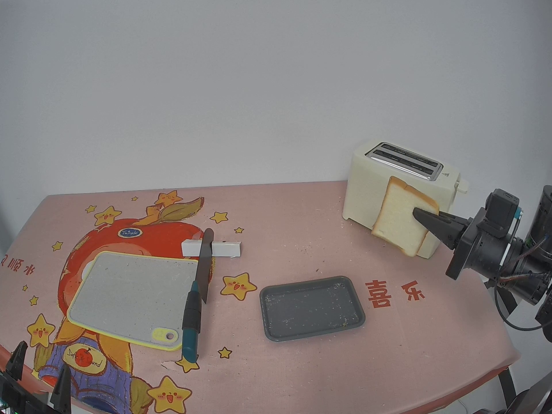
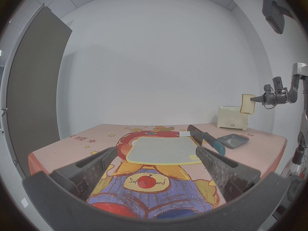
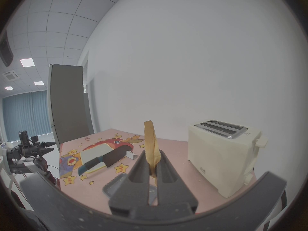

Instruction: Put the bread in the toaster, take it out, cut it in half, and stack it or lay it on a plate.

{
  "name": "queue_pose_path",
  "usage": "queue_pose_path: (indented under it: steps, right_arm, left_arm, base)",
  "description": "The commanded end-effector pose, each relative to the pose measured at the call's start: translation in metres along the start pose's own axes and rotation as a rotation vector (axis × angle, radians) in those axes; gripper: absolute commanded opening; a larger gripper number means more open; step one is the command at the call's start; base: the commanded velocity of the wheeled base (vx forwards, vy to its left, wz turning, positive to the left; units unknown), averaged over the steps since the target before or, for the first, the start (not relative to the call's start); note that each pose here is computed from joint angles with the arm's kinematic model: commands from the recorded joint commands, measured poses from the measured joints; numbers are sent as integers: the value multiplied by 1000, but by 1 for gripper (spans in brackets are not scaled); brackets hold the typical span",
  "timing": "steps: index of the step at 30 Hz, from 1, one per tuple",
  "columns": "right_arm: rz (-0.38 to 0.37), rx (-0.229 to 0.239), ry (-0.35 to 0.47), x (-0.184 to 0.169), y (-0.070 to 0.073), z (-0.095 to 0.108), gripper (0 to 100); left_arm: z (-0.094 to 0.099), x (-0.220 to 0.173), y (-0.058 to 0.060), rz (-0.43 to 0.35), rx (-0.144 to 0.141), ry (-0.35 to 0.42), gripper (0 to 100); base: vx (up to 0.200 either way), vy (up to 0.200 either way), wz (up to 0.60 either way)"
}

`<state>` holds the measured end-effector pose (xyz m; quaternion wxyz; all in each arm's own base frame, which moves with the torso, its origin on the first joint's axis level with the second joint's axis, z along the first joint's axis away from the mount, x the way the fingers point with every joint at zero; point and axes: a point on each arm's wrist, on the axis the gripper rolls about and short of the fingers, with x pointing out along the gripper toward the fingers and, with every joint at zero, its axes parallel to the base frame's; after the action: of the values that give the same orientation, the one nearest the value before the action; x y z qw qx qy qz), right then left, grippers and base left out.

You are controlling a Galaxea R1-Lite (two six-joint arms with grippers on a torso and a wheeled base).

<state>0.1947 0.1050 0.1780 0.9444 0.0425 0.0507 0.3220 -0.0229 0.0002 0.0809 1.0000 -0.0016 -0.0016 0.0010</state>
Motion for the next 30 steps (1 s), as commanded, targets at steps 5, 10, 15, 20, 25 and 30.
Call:
queue_pose_path:
  steps: [5, 10, 15, 20, 25, 30]
  right_arm:
    - [41, -2, 12, -1, 10, -2, 0]
    - [66, -2, 24, -1, 17, -6, 0]
    - [74, -5, 28, -2, 20, -7, 0]
    - [79, -5, 41, -1, 21, -10, 0]
    - [81, -5, 41, -1, 21, -10, 0]
    - [88, -5, 51, -1, 22, -12, 0]
  left_arm:
    - [-5, 0, 0, 0, 0, 2, 100]
    - [-5, 0, 0, 1, -1, 2, 100]
    - [-5, 0, 0, 1, 0, 2, 100]
    - [-5, 0, 0, 3, 0, 2, 100]
    - [-5, 0, 0, 1, -1, 2, 100]
    - [-5, 0, 0, 3, -1, 2, 100]
  base:
    - [0, 0, 0]
    - [0, 120, 0]
    - [0, 200, 0]
    - [0, 0, 0]
    - [0, 160, 0]
    - [0, 80, 0]
